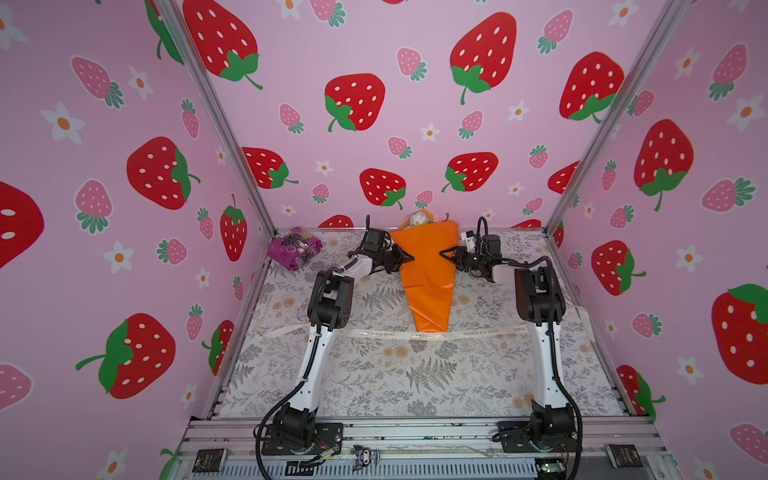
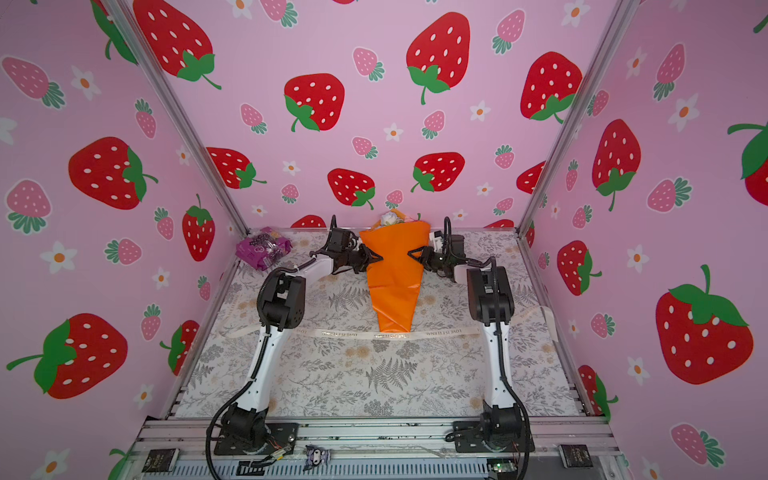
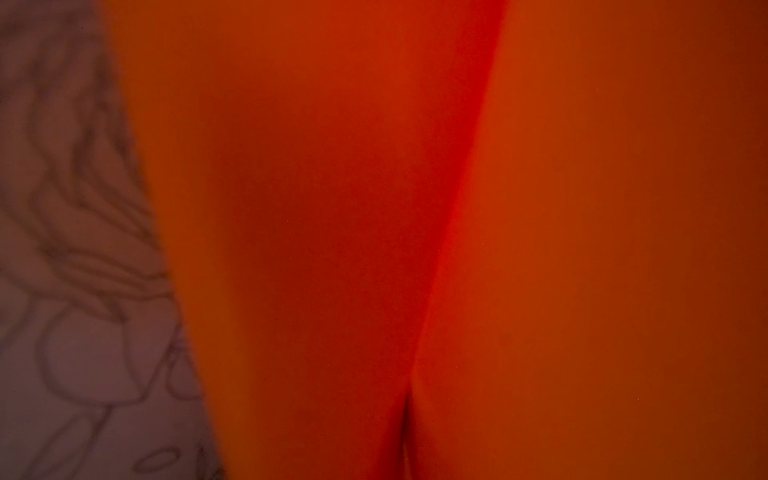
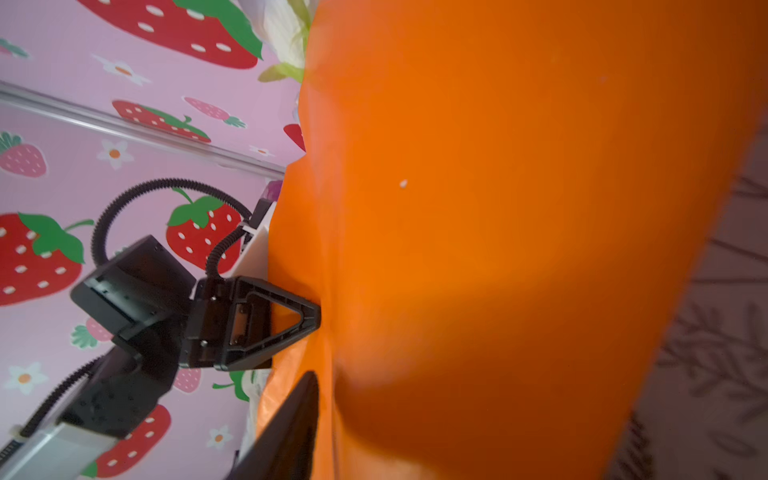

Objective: Tie the bouquet of fake flowers
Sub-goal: 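Pinch the cone from both sides with both grippers, pressing the wrap tight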

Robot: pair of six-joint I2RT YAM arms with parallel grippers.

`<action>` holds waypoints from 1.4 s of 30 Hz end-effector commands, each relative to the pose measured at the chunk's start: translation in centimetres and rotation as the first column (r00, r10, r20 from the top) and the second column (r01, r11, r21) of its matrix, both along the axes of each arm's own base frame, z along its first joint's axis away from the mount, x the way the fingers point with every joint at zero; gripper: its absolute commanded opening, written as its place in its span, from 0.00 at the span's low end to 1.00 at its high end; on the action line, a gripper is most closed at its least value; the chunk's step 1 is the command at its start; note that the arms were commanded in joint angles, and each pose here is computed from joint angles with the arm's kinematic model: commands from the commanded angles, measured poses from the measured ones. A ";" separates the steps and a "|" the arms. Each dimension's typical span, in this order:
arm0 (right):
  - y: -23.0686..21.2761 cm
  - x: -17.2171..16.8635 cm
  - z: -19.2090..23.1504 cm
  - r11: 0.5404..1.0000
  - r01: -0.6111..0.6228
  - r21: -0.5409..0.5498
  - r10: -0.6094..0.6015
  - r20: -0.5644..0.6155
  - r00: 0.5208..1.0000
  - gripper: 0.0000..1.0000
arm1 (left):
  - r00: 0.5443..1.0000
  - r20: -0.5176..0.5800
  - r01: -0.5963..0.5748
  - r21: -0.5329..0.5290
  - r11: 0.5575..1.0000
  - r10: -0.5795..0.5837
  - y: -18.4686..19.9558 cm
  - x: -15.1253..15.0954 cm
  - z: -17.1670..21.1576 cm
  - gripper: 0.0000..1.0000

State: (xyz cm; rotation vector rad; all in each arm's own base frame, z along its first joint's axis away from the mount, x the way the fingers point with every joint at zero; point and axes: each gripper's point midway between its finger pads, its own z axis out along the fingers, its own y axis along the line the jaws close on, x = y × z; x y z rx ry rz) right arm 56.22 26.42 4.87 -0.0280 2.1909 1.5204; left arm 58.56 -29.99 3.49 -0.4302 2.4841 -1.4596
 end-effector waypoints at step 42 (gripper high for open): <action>-0.6 -21.8 6.1 1.000 0.010 0.002 -0.010 0.093 0.996 0.05 | 0.986 0.166 0.011 0.061 0.998 -0.021 3.2 -19.2 6.2 0.00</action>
